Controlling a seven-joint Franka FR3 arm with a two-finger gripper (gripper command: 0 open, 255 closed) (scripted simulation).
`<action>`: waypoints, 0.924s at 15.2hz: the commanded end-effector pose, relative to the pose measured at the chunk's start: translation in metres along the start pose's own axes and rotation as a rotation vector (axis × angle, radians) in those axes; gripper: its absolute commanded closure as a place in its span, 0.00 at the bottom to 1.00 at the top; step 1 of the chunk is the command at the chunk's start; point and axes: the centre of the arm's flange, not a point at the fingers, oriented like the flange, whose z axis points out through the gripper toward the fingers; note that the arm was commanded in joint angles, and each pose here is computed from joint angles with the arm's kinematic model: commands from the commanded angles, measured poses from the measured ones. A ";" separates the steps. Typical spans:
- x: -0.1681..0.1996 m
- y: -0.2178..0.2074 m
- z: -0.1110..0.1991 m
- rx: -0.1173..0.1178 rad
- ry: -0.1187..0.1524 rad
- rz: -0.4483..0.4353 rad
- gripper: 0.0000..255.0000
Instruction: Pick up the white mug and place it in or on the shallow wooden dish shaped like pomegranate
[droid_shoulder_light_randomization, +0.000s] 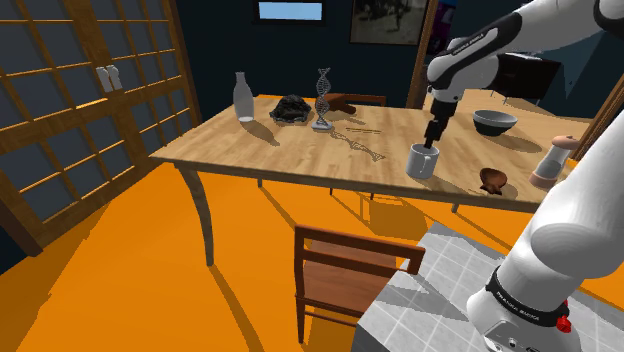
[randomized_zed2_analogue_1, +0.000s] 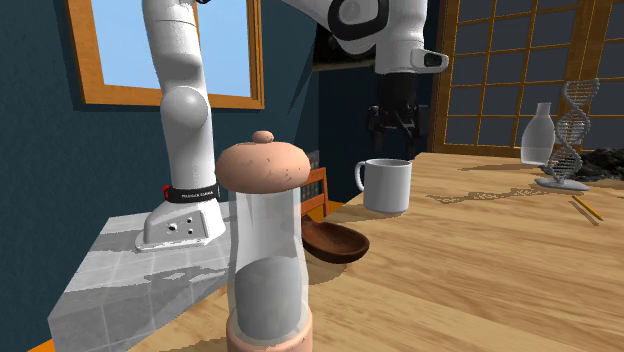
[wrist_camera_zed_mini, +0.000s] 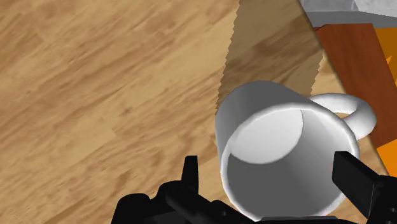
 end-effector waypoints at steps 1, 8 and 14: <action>0.007 0.023 0.009 -0.003 0.010 -0.009 0.00; 0.008 0.024 0.041 -0.003 0.011 -0.009 0.00; 0.008 0.024 0.049 -0.003 0.011 -0.009 0.00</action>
